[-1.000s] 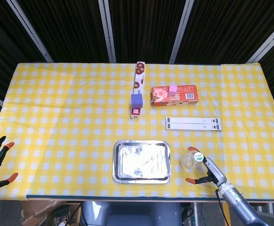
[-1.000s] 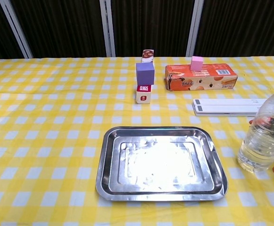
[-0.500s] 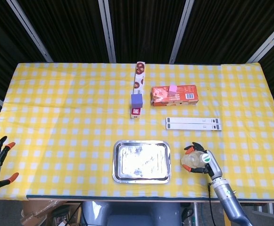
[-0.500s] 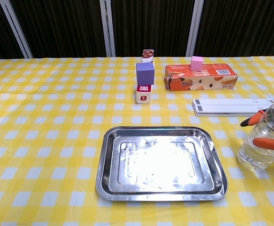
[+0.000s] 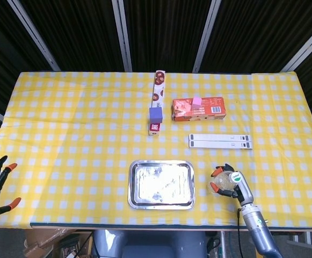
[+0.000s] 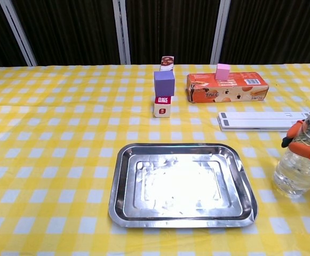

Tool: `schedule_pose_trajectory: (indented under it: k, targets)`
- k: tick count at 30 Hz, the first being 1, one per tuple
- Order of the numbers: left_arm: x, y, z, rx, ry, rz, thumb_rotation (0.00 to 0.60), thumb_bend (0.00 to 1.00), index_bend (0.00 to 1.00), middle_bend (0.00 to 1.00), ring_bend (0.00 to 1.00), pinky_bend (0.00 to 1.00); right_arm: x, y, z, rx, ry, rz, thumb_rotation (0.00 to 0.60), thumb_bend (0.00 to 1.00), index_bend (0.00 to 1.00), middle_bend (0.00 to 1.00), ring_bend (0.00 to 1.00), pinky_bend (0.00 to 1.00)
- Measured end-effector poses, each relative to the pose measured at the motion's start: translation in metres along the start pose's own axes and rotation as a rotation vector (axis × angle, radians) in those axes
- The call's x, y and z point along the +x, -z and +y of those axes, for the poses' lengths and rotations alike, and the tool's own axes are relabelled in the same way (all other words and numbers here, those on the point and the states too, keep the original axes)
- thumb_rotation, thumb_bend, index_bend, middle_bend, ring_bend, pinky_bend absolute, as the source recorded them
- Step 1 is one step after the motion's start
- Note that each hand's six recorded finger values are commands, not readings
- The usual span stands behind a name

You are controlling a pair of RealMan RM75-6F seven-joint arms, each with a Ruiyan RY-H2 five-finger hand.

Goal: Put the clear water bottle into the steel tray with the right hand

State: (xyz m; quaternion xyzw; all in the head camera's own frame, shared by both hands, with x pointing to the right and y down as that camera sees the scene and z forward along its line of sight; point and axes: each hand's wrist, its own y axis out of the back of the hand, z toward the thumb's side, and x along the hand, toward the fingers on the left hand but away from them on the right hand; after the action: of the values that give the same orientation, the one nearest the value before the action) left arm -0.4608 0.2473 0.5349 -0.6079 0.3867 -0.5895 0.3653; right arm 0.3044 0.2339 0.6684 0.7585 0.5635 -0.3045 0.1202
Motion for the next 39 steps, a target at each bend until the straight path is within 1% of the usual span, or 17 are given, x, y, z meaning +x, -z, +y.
schedule_pose_trajectory:
  k: [4, 9, 12, 21, 25, 28, 30, 34, 35, 39]
  targets:
    - [0.0, 0.0, 0.0, -0.003, -0.001, -0.003, 0.6, 0.2, 0.16, 0.0, 0.0, 0.0, 0.002, -0.019, -0.007, -0.003, -0.016, 0.037, 0.6, 0.47, 0.77, 0.55, 0.24, 0.0]
    - [-0.001, 0.001, 0.001, -0.007, -0.001, -0.002, 0.6, 0.2, 0.16, 0.0, 0.0, 0.0, 0.004, -0.046, -0.019, 0.02, -0.033, 0.079, 0.6, 0.47, 0.77, 0.55, 0.24, 0.0]
    - [-0.001, 0.001, 0.002, -0.011, -0.003, -0.003, 0.6, 0.2, 0.16, 0.0, 0.0, 0.0, 0.003, -0.058, -0.024, 0.029, -0.035, 0.09, 0.6, 0.47, 0.77, 0.55, 0.24, 0.0]
    - [0.0, 0.003, 0.003, -0.018, -0.005, 0.0, 0.6, 0.2, 0.16, 0.0, 0.0, 0.0, 0.0, -0.067, -0.037, 0.041, -0.056, 0.073, 0.6, 0.47, 0.77, 0.55, 0.24, 0.0]
    - [0.0, 0.003, 0.003, -0.018, -0.004, 0.001, 0.6, 0.2, 0.16, 0.0, 0.0, 0.0, -0.001, -0.068, -0.039, 0.052, -0.057, 0.073, 0.6, 0.48, 0.77, 0.55, 0.24, 0.0]
    - [0.0, 0.004, 0.003, -0.016, -0.002, 0.003, 0.6, 0.2, 0.16, 0.0, 0.0, 0.0, -0.002, -0.073, -0.038, 0.088, -0.049, 0.088, 0.6, 0.51, 0.78, 0.56, 0.24, 0.0]
    - [0.0, 0.004, 0.003, -0.015, -0.005, 0.006, 0.6, 0.2, 0.16, 0.0, 0.0, 0.0, -0.003, -0.081, -0.038, 0.099, -0.045, 0.103, 0.6, 0.55, 0.8, 0.58, 0.25, 0.0]
    - [0.0, 0.004, 0.004, -0.018, -0.009, 0.007, 0.6, 0.2, 0.16, 0.0, 0.0, 0.0, -0.003, -0.101, -0.034, 0.102, -0.034, 0.138, 0.6, 0.74, 0.84, 0.62, 0.27, 0.0]
    - [0.0, 0.004, 0.004, -0.019, -0.01, 0.007, 0.6, 0.2, 0.16, 0.0, 0.0, 0.0, -0.003, -0.107, -0.032, 0.105, -0.027, 0.148, 0.6, 0.77, 0.84, 0.62, 0.27, 0.0]
    - [-0.001, 0.005, 0.005, -0.023, -0.013, 0.006, 0.6, 0.2, 0.16, 0.0, 0.0, 0.0, 0.002, -0.141, -0.021, 0.108, 0.004, 0.198, 0.6, 0.79, 0.84, 0.62, 0.27, 0.0]
